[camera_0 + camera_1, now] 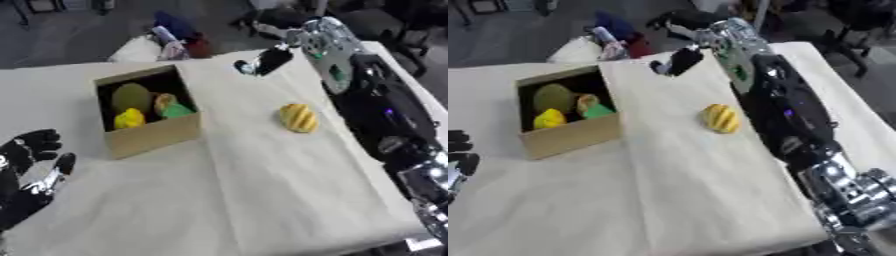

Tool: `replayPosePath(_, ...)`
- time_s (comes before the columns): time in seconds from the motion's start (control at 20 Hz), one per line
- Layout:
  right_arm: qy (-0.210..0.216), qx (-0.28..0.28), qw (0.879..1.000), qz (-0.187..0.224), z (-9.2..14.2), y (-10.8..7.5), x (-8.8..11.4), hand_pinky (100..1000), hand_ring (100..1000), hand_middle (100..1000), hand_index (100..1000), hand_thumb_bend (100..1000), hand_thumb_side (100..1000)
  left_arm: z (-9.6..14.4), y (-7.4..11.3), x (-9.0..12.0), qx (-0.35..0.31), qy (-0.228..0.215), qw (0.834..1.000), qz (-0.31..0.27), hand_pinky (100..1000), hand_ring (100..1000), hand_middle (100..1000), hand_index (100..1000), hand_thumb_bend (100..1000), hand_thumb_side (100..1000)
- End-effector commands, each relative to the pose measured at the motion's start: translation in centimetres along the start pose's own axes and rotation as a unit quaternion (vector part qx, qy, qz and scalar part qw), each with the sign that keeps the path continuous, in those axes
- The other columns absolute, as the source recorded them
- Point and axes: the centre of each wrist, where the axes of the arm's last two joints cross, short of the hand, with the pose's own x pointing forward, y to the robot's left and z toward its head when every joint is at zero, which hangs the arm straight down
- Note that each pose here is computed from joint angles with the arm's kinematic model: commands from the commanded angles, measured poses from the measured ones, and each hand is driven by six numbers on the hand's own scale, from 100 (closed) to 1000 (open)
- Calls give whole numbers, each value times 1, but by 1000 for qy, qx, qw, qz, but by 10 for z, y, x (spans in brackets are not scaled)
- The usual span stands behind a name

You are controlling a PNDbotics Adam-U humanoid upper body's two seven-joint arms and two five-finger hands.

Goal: Pick up objects on the table and place them in the box.

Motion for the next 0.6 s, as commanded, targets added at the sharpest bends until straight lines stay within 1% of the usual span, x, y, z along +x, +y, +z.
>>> replayPosePath(0.05, 29, 11, 999, -16, 31, -7, -24, 763, 799, 885, 994, 246, 487, -2, 8, 5, 7, -10, 1000, -13, 742, 737, 698, 786, 431, 413)
replayPosePath(0.2, 66, 45, 995, -55, 39, 18, -42, 757, 795, 877, 985, 249, 496, -2, 8, 6, 7, -10, 1000, -13, 742, 738, 699, 786, 430, 414)
replayPosePath(0.35, 91, 66, 990, -81, 35, 38, -51, 754, 792, 869, 976, 249, 502, -2, 8, 6, 8, -10, 1000, -12, 742, 738, 699, 786, 429, 414)
replayPosePath(0.45, 101, 80, 988, -89, 30, 50, -54, 754, 792, 863, 967, 255, 506, -3, 8, 6, 8, -11, 1000, -11, 742, 738, 699, 786, 428, 414)
replayPosePath(0.6, 112, 106, 984, -89, 20, 64, -55, 758, 796, 855, 955, 277, 496, -3, 8, 6, 8, -12, 1000, -10, 742, 738, 699, 786, 427, 414)
